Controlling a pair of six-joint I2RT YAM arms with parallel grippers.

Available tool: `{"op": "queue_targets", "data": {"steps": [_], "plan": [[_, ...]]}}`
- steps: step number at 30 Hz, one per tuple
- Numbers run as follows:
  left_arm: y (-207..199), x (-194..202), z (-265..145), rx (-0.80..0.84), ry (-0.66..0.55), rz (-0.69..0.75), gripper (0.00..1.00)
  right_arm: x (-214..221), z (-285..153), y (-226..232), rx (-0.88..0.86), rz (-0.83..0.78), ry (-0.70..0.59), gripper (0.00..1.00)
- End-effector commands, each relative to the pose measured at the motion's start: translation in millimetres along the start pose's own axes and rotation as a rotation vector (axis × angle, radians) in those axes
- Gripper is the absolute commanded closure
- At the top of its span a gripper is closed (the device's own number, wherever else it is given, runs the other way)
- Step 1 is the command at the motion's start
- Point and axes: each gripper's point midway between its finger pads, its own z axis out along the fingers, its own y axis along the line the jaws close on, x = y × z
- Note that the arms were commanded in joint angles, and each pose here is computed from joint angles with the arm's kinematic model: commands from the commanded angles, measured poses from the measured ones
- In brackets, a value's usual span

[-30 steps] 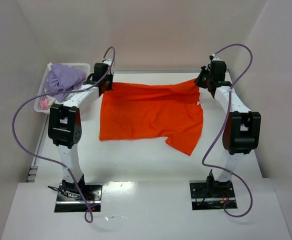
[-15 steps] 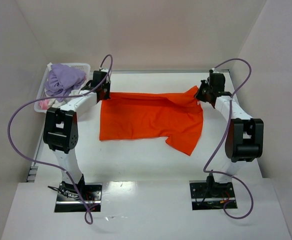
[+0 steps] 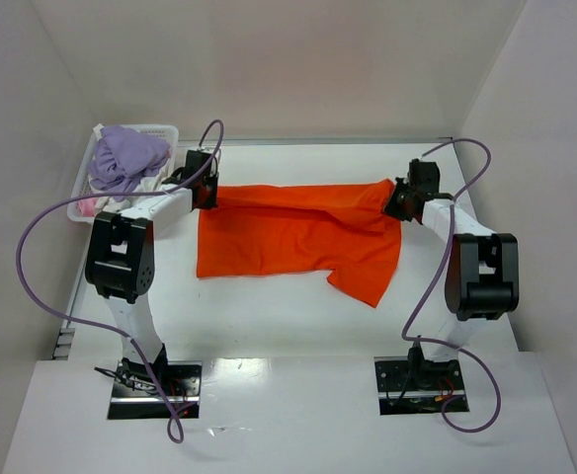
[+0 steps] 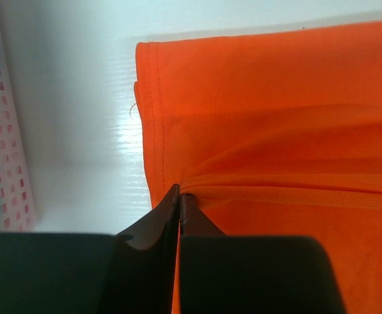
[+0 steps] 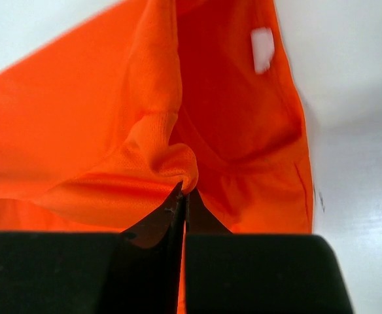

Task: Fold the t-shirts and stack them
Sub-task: Fold the flattened tshirt in 1/3 of the way

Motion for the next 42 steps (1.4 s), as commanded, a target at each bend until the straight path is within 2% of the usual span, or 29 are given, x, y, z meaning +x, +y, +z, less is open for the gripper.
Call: {"op": "queue_targets", "data": {"steps": [1, 21, 26, 29, 31, 33, 35, 36, 39, 42], "plan": [[6.2, 1.3, -2.1, -0.021, -0.003, -0.014, 1.00, -6.3, -16.5, -5.5, 0.022, 0.034, -0.041, 1.00], [-2.2, -2.2, 7.1, -0.006, -0.001, -0.016, 1.00, 36.1, 0.4, -22.3, 0.078, 0.075, 0.125, 1.00], [-6.4, 0.2, 6.0, 0.000, 0.007, -0.007, 1.00, 43.2, 4.3, -27.9, 0.100, 0.078, 0.148, 0.90], [-6.3, -1.4, 4.8, 0.000, 0.009, -0.007, 0.99, 32.2, -1.6, -22.3, 0.084, 0.065, 0.117, 0.70], [-5.1, -1.6, 4.8, -0.009, 0.008, -0.016, 0.94, 18.9, -8.9, -15.1, 0.068, 0.061, 0.086, 0.56], [-7.4, 0.6, 3.8, -0.015, 0.016, -0.008, 0.88, -3.2, -21.2, -3.6, 0.041, 0.043, 0.030, 0.49], [-5.1, 0.4, 0.4, -0.024, 0.018, -0.007, 0.81, -17.1, -28.3, 5.7, 0.014, 0.028, 0.002, 0.38], [-4.5, -4.8, -4.4, -0.023, 0.003, -0.010, 0.73, -29.5, -32.7, 12.1, 0.003, 0.025, -0.021, 0.35], [-3.1, -15.3, -17.6, -0.020, -0.026, -0.027, 0.65, -47.1, -31.6, 21.0, -0.020, 0.000, -0.048, 0.30], [-11.4, -27.2, -38.6, 0.029, -0.057, -0.026, 0.42, -58.4, -19.3, 24.1, -0.023, -0.010, -0.056, 0.28]]}}
